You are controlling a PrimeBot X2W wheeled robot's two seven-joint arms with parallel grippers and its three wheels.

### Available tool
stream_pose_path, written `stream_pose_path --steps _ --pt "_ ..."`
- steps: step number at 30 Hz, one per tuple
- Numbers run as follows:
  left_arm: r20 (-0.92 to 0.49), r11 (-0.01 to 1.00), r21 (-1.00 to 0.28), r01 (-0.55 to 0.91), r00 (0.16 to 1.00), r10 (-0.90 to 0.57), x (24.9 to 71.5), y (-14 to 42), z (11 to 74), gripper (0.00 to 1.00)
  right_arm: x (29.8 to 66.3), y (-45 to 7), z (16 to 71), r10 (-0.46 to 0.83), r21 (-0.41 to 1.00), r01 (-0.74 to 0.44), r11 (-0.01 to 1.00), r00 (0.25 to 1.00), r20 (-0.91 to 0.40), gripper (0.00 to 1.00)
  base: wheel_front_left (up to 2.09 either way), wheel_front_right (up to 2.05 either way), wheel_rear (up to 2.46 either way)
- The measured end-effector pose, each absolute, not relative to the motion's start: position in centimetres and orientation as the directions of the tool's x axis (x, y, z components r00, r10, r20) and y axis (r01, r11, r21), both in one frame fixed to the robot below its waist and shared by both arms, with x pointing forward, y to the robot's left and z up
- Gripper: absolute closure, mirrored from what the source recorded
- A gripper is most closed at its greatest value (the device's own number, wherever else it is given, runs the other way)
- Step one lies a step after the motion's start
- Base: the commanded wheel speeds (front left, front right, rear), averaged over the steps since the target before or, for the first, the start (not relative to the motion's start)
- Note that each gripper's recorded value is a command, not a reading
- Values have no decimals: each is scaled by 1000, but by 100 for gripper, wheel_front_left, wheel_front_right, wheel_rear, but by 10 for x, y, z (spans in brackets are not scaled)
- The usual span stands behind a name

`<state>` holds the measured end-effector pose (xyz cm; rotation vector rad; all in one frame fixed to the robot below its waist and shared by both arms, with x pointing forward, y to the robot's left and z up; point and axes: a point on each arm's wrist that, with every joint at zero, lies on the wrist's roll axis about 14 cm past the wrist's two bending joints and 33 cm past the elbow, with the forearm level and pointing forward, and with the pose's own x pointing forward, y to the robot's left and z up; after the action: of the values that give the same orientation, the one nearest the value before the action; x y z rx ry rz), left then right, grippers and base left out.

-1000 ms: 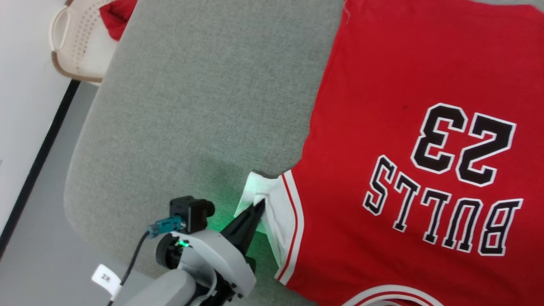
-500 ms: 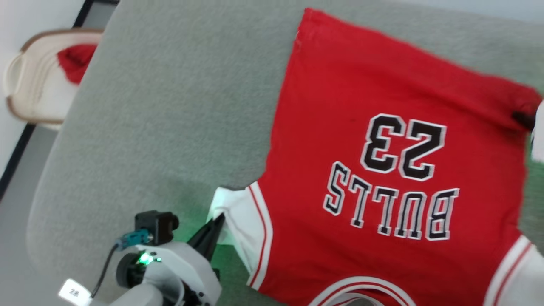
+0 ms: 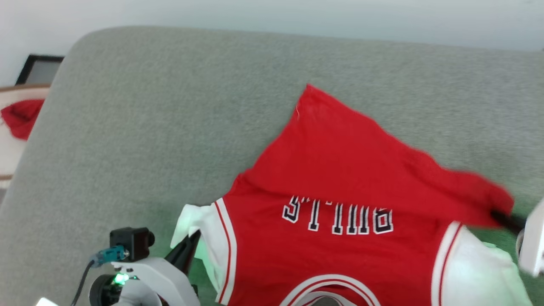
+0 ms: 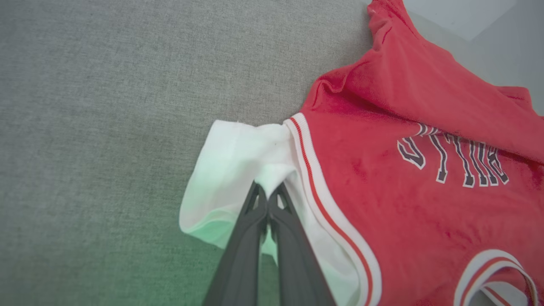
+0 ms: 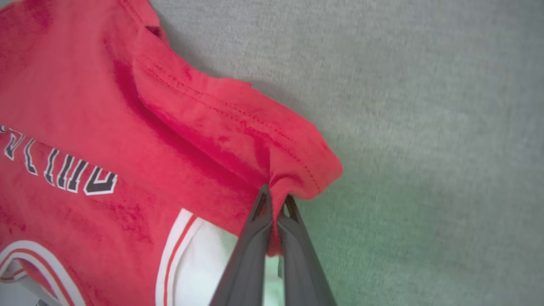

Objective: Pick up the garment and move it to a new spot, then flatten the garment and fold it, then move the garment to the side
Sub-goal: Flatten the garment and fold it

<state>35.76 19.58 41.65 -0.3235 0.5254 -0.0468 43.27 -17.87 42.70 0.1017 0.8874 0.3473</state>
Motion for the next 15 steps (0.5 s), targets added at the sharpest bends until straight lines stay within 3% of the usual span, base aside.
stream_pose_path --steps 8,14,15 --pt "-463 948 -317 10 871 -164 360 185 427 100 374 -203 409 275 270 -99 958 590 -759 100 0 0 0" --pt "-464 947 -322 22 868 -178 361 180 428 100 365 -203 405 266 286 -66 956 603 -752 100 0 0 0" --pt "-464 946 -322 23 868 -179 362 180 428 100 365 -202 404 267 289 -64 955 603 -752 89 0 0 0"
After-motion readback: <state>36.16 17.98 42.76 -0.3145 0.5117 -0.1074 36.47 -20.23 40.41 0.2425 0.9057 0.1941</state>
